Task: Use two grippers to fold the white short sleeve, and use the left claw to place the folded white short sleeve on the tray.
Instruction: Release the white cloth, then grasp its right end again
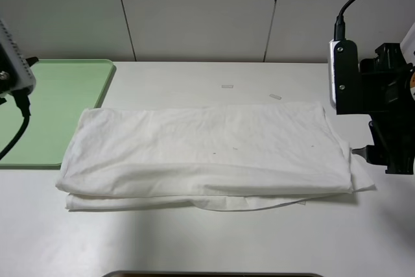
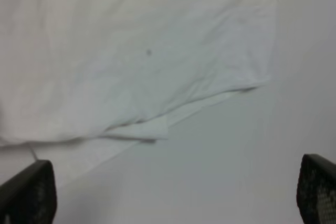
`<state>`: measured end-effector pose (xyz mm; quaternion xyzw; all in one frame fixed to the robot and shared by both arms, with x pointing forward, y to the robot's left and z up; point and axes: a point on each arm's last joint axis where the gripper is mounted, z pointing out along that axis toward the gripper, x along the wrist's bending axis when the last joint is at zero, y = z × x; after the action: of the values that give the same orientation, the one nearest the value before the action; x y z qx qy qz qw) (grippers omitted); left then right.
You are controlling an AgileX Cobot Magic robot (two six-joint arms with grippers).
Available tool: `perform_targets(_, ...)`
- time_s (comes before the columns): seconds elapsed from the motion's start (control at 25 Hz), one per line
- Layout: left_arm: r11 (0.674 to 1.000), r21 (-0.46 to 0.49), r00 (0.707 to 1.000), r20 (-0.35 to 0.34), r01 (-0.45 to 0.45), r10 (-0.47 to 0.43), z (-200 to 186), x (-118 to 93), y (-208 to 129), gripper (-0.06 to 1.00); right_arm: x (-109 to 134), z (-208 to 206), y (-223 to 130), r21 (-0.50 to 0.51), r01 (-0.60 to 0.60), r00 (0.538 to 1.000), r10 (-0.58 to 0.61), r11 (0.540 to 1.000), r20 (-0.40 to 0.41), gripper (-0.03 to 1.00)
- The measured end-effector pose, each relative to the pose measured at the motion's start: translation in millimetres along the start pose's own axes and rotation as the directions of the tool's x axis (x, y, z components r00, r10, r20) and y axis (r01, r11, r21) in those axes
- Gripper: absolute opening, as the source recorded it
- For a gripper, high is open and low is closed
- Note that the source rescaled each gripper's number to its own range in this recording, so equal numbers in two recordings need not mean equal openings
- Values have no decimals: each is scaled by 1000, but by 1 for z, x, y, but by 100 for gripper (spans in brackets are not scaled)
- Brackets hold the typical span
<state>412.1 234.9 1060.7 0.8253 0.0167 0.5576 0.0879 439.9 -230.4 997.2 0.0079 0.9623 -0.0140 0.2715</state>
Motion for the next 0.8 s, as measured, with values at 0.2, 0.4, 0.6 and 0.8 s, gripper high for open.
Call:
perform_targets(0.2, 980, 9, 980, -23, 198, -198, -17, 5, -8, 91, -4, -14, -1, -45, -70, 995, 73, 997, 71, 100)
perform_targets(0.4, 806, -52, 805, -41, 590, -592, -69, 19, -23, 90, -11, -33, 0, -182, -236, 947, 267, 955, 176, 100)
perform_targets(0.6, 606, -93, 611, 25, 790, -792, -105, 36, -28, 90, -19, -76, -2, -454, -360, 812, 514, 815, 278, 100)
perform_targets(0.8, 496, -91, 504, 101, 863, -858, -128, 42, -28, 90, -16, -98, -8, -532, -347, 765, 562, 772, 316, 100)
